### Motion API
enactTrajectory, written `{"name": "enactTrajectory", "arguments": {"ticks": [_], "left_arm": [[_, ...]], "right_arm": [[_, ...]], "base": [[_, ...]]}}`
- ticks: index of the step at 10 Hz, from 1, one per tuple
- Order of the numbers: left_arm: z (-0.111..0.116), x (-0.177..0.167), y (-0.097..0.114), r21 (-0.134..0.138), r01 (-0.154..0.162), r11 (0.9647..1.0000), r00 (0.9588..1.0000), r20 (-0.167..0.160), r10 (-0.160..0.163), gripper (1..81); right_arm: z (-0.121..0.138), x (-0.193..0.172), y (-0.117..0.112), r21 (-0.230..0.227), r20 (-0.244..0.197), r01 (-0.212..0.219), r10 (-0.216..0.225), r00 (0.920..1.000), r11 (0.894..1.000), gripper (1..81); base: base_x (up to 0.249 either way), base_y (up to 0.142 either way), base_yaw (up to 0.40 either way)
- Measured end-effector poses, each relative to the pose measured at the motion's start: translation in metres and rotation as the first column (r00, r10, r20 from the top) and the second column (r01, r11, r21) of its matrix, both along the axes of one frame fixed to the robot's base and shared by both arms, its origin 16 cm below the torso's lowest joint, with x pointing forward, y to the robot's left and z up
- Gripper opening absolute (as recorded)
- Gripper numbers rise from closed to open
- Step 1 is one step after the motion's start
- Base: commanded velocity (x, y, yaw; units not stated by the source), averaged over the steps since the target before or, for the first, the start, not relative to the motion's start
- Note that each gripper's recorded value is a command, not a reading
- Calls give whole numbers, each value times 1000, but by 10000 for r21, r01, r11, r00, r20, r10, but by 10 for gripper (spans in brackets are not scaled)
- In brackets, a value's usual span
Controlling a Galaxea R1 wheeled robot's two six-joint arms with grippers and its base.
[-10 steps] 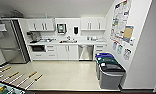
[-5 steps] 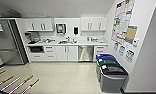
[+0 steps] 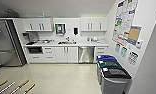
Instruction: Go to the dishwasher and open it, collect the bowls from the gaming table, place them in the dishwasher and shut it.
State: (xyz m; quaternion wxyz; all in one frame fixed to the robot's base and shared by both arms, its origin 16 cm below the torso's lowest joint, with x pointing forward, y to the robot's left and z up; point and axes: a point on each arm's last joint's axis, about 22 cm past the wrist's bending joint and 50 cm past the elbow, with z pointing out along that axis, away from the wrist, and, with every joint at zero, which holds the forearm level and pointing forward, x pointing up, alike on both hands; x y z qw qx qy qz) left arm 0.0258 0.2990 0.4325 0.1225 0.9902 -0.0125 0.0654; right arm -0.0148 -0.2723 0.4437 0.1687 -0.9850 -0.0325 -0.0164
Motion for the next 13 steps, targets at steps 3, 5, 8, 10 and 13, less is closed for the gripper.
{"name": "enactTrajectory", "arguments": {"ticks": [3, 5, 8, 10, 13], "left_arm": [[0, 0, 0, -7, -3, 10000, 10000, -2, 3, 811], [0, 0, 0, -4, -3, 10000, 10000, -7, 3, 811], [0, 0, -3, -35, -4, 10000, 10000, 1, 4, 811], [0, 0, -2, -26, -3, 10000, 10000, -3, 3, 811], [0, -2, -2, -30, -3, 10000, 10000, -26, 3, 811]], "right_arm": [[4, -1, 29, 506, -12, -3, 4, 10000, 9987, 811], [4, -1, 24, 451, -18, -7, 8, 10000, 9990, 811], [4, -1, 24, 449, -12, -11, 12, 10000, 9990, 811], [4, -1, 24, 453, -12, -11, 12, 10000, 9990, 811], [4, -1, 25, 468, -10, -11, 11, 10000, 9989, 811]], "base": [[174, 0, 0], [174, 0, 0], [174, 0, 0], [174, 0, 0], [174, 0, 0]]}}
